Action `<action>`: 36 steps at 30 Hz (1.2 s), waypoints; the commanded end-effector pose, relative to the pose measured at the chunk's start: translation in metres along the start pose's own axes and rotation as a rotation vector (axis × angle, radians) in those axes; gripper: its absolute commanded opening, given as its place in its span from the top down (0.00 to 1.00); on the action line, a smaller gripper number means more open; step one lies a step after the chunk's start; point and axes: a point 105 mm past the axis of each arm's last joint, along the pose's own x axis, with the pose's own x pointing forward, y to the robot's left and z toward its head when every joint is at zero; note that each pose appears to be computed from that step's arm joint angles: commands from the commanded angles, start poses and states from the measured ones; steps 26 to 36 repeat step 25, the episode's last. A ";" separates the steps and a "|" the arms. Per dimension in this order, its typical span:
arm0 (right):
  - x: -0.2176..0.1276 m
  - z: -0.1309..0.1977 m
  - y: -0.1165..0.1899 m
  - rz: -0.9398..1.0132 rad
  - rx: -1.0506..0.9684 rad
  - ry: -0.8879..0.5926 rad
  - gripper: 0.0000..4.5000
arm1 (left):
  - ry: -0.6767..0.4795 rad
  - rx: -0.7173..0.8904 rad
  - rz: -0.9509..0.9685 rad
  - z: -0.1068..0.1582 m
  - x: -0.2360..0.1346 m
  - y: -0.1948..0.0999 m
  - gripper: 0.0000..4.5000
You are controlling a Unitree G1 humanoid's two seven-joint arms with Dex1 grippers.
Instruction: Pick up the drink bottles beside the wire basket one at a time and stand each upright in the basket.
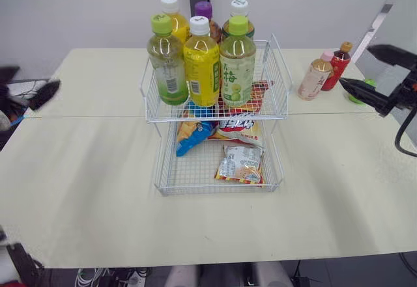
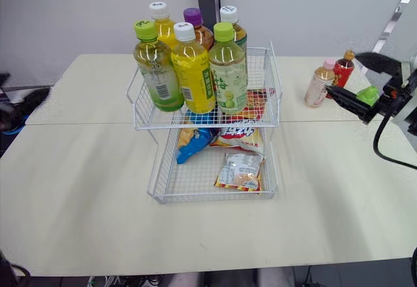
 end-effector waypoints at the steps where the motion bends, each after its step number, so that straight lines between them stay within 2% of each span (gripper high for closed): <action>1: -0.011 -0.004 -0.010 -0.068 -0.054 -0.009 0.00 | -0.037 0.054 0.071 0.005 -0.008 -0.004 0.01; 6: -0.017 -0.052 -0.002 -0.108 -0.079 0.094 0.00 | 0.043 0.075 0.145 -0.036 -0.007 -0.016 0.01; 12: -0.019 -0.098 0.008 -0.156 -0.082 0.177 0.00 | 0.112 0.108 0.150 -0.073 0.000 -0.034 0.01; 17: -0.014 -0.121 0.013 -0.197 -0.048 0.194 0.00 | 0.132 0.088 0.185 -0.095 0.004 -0.038 0.01; 23: -0.013 -0.129 0.011 -0.230 -0.033 0.196 0.00 | 0.144 0.076 0.208 -0.105 0.005 -0.037 0.01; 36: -0.011 -0.130 0.012 -0.229 -0.031 0.195 0.00 | 0.124 0.044 0.199 -0.104 0.006 -0.037 0.01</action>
